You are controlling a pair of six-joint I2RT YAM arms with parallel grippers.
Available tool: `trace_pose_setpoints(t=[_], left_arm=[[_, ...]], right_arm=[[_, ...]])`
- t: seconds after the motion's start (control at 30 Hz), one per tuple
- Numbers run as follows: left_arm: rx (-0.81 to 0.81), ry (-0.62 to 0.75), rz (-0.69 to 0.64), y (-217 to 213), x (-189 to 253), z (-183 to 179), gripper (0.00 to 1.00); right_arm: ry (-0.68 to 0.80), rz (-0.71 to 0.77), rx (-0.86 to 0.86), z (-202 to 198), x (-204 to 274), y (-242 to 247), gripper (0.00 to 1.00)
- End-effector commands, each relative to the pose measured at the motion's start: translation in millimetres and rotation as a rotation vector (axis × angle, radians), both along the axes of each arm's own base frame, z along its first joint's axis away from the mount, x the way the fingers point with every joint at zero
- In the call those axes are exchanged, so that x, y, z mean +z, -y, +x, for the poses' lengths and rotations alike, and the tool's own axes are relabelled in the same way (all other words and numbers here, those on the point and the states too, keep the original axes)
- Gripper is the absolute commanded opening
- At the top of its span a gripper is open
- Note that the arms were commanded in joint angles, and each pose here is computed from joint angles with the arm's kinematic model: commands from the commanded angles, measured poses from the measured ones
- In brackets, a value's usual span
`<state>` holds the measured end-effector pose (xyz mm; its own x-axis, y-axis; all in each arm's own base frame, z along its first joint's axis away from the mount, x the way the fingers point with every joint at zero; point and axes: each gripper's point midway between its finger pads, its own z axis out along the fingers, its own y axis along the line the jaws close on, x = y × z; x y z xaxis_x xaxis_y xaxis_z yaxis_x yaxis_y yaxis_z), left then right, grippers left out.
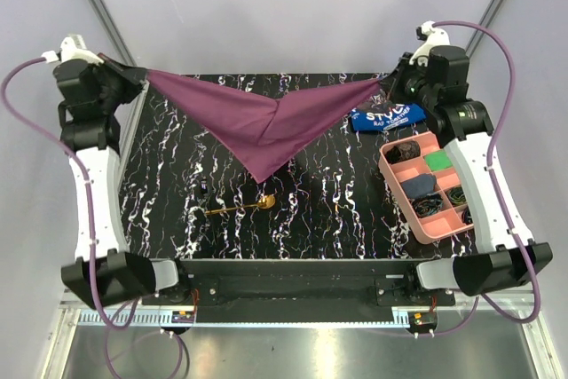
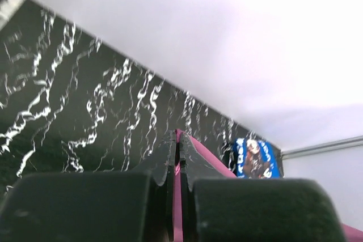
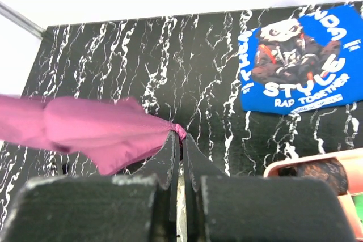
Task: Fold the napkin into a case and place the utensils inside
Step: Flatten out the crumpled napkin at the center of the board.
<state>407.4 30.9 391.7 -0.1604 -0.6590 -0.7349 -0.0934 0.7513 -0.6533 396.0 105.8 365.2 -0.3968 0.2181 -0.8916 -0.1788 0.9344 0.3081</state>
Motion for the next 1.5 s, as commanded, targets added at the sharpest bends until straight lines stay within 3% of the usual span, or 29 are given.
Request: trace_pose_setpoints(t=[0.0,0.13,0.33,0.5,0.57,0.63,0.67,0.7,0.73,0.77,0.8,0.87,0.93,0.97,1.0,1.03,1.07,1.1,1.13,1.17,1.2,1.23,1.4,1.47], left_arm=[[0.007,0.199,0.065,5.6,72.0,-40.1,0.00],[0.108,0.203,0.048,-5.2,66.6,-58.5,0.00],[0.115,0.109,-0.035,-8.7,19.6,-37.7,0.00],[0.023,-0.046,-0.153,10.1,-59.5,-11.4,0.00],[-0.015,-0.117,-0.153,28.5,-93.4,-3.5,0.00],[-0.065,-0.169,-0.147,50.1,-120.3,0.7,0.00],[-0.076,-0.208,-0.153,56.1,-136.4,5.4,0.00],[-0.090,-0.234,-0.157,62.8,-147.3,7.5,0.00],[-0.113,-0.260,-0.161,70.9,-157.2,8.8,0.00],[-0.123,-0.303,-0.170,74.1,-173.6,11.8,0.00],[-0.120,-0.322,-0.181,74.5,-181.1,13.2,0.00],[-0.107,-0.364,-0.183,72.6,-198.9,15.5,0.00],[-0.100,-0.380,-0.183,72.0,-206.7,15.3,0.00],[-0.099,-0.386,-0.182,72.2,-210.1,14.9,0.00],[-0.099,-0.384,-0.181,72.6,-210.7,15.0,0.00],[-0.101,-0.388,-0.179,73.6,-213.6,14.0,0.00],[-0.099,-0.390,-0.174,73.5,-215.0,12.8,0.00],[-0.097,-0.395,-0.170,73.4,-217.3,11.2,0.00],[-0.096,-0.392,-0.170,73.9,-216.9,10.9,0.00],[-0.096,-0.392,-0.169,74.3,-217.5,10.1,0.00],[-0.097,-0.393,-0.167,74.7,-218.2,9.7,0.00],[-0.105,-0.389,-0.165,77.4,-216.4,9.5,0.00],[-0.096,-0.389,-0.142,82.9,-217.2,3.4,0.00],[-0.086,-0.384,-0.130,86.5,-216.0,0.8,0.00]], right_arm=[[0.178,-0.001,-0.063,-26.0,70.8,19.4,0.00],[0.237,0.001,-0.073,-19.9,89.7,20.5,0.00],[0.257,-0.010,-0.063,47.7,92.7,12.9,0.00],[0.236,0.031,-0.002,125.8,69.7,-9.6,0.00],[0.166,0.054,0.032,160.3,31.4,-22.3,0.00],[0.174,0.087,0.070,178.3,31.4,-34.2,0.00],[0.071,0.093,0.095,196.2,-14.4,-42.7,0.02],[0.104,0.108,0.106,201.6,2.4,-46.6,0.07],[0.079,0.121,0.104,207.4,-5.2,-48.6,0.24],[-0.061,0.111,0.104,216.1,-59.1,-53.0,0.37],[-0.017,0.116,0.105,214.9,-33.4,-52.6,0.45],[-0.185,0.083,0.099,204.1,-82.1,-53.7,0.59],[-0.315,0.041,0.057,178.2,-101.3,-49.4,0.76],[-0.350,0.000,-0.007,170.7,-106.8,-38.6,0.79],[-0.491,-0.060,-0.032,152.5,-153.1,-36.6,0.86],[-0.410,-0.099,-0.062,139.6,-121.8,-40.6,0.88],[-0.402,-0.125,-0.063,128.1,-123.3,-45.6,0.91],[-0.517,-0.162,-0.062,99.8,-176.1,-48.1,0.92],[-0.361,-0.101,-0.044,94.6,-132.1,-60.1,0.93],[-0.358,-0.084,-0.014,76.8,-138.5,-77.7,0.96],[-0.461,-0.040,-0.053,51.0,-178.5,-78.7,0.95],[-0.433,0.013,-0.052,39.7,-167.2,-84.5,0.94],[-0.612,0.114,-0.134,-22.0,-223.8,-107.5,0.86],[-0.580,0.129,-0.201,-23.6,-227.2,-106.0,0.85]])
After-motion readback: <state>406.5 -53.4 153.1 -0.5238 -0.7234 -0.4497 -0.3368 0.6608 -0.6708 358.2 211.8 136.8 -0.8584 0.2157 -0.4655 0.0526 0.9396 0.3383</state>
